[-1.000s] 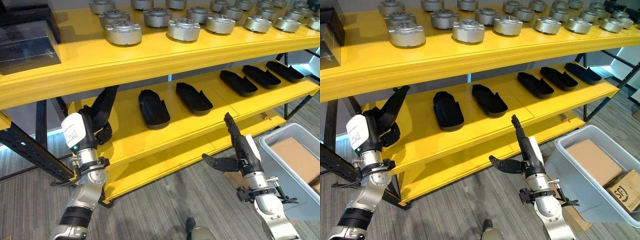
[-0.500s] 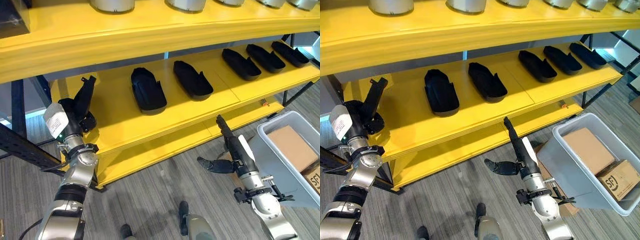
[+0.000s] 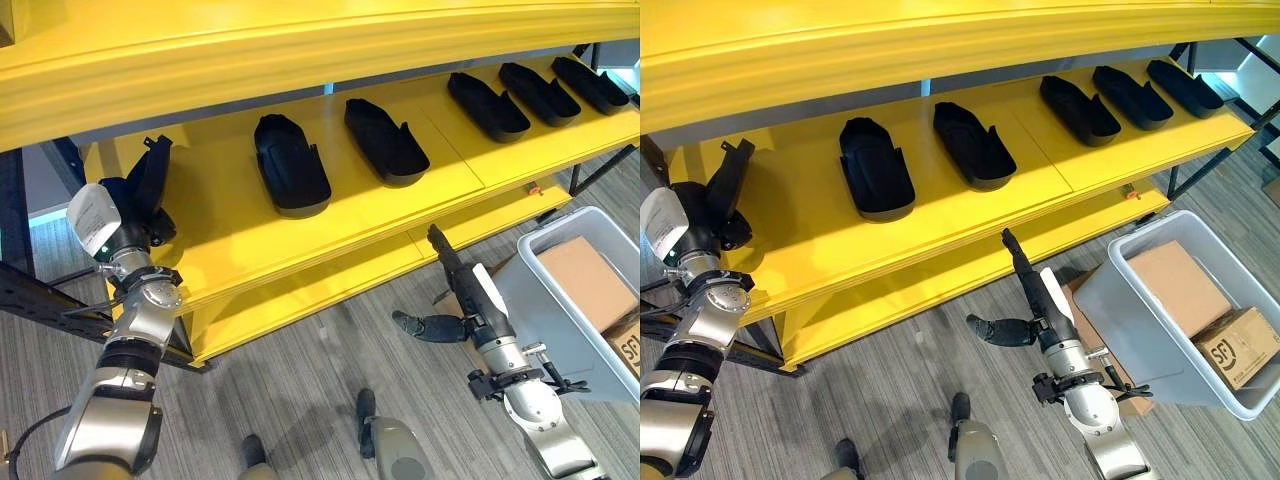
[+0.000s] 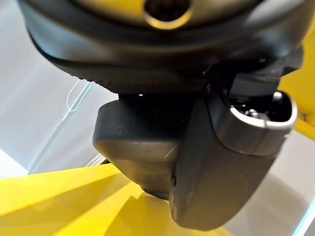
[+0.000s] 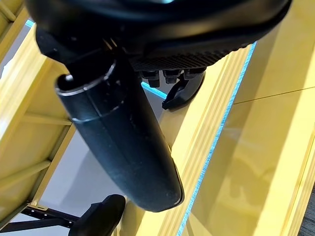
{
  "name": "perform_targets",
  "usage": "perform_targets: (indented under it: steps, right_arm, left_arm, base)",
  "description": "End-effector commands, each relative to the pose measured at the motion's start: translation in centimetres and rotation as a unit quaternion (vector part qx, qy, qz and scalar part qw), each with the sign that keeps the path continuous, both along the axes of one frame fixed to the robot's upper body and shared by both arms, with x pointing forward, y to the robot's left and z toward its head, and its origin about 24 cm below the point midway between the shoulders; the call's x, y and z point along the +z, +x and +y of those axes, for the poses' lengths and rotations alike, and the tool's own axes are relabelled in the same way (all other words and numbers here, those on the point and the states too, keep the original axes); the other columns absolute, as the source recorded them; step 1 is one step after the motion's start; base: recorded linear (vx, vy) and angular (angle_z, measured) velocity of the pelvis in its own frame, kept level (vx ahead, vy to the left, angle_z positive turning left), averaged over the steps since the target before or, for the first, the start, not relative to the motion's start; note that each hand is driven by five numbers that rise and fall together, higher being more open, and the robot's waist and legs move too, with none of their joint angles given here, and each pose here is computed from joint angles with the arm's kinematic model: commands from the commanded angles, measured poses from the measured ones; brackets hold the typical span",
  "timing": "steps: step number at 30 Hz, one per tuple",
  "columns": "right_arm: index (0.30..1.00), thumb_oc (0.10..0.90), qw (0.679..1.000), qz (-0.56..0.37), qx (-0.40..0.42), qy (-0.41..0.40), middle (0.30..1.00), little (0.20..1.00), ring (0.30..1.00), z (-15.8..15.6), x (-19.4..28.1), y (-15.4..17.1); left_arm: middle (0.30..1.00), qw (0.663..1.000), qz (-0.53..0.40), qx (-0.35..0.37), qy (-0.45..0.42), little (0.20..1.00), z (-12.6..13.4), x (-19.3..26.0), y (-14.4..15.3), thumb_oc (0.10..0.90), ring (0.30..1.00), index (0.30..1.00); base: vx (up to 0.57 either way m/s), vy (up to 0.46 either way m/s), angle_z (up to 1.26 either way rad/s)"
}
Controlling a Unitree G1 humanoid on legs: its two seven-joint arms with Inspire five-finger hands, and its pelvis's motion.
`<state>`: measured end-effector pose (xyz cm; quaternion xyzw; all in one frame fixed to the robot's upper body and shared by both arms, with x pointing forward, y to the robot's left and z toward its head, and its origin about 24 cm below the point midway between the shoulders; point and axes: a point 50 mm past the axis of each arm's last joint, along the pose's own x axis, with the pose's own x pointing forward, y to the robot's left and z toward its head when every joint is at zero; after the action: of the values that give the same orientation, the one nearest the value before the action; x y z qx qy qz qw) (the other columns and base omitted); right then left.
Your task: Move parts from the plastic box to the shelf.
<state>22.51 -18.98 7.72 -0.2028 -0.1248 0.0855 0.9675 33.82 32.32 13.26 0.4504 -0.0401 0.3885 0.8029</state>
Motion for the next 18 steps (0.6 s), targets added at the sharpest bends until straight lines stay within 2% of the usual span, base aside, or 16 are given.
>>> perform_targets:
  steps: [1,18]
  right_arm:
    - [1.000,0.900,0.992,-0.119,0.025,0.028,1.000,1.000,1.000,0.1,4.6,0.1]
    - [1.000,0.900,0.993,-0.111,0.024,0.022,1.000,1.000,1.000,-0.3,4.3,-0.1]
  left_arm:
    - [0.300,0.993,-0.109,0.013,0.051,0.300,1.4,7.1,0.4,0.400,0.300,0.300]
    - [0.300,0.997,-0.023,0.050,0.050,0.300,3.3,5.7,0.4,0.400,0.300,0.300]
  base:
    - [0.00,0.000,0.00]
    - [0.00,0.000,0.00]
